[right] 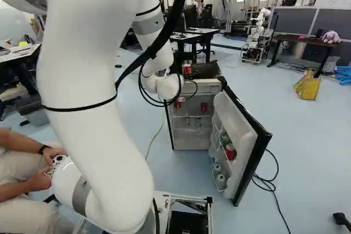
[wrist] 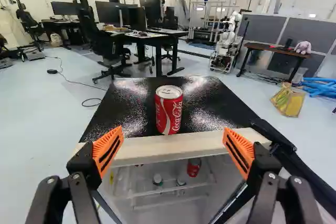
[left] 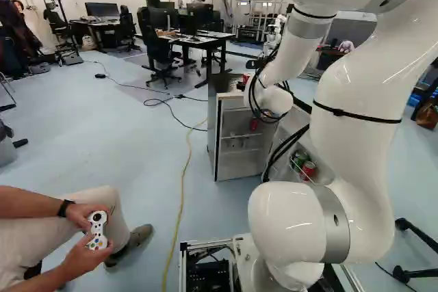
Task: Grab a drink from the fridge
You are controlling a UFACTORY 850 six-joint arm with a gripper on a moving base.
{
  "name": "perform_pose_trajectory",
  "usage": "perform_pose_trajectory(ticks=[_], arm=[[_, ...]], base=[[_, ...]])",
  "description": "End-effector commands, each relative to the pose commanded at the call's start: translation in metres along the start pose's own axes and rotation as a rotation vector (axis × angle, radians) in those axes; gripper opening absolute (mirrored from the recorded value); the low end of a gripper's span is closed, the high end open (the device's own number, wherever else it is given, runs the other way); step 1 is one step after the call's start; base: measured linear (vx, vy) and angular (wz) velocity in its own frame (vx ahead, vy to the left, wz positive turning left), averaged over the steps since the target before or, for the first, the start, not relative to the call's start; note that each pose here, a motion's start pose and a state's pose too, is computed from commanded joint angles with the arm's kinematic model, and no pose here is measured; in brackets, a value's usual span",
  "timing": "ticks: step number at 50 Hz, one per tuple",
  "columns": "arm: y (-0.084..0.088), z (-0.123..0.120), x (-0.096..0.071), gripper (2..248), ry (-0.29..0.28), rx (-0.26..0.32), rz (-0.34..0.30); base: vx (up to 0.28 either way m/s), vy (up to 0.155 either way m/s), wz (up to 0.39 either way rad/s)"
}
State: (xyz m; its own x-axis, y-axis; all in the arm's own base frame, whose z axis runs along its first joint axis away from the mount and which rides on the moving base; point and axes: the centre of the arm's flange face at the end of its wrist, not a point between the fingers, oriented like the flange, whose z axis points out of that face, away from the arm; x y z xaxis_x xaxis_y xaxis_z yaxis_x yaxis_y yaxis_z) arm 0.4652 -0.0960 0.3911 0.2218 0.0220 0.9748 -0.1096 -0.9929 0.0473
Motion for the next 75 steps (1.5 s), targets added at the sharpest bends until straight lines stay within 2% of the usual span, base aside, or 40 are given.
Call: perform_pose_trajectory(ticks=[35, 75], arm=[[0.039, -0.051, 0.009, 247, -0.115, -0.113, 0.035], [0.070, -0.075, 0.025, 247, -0.258, -0.208, 0.089]], base=[[0.000, 0.000, 0.000], [0.000, 0.000, 0.000]])
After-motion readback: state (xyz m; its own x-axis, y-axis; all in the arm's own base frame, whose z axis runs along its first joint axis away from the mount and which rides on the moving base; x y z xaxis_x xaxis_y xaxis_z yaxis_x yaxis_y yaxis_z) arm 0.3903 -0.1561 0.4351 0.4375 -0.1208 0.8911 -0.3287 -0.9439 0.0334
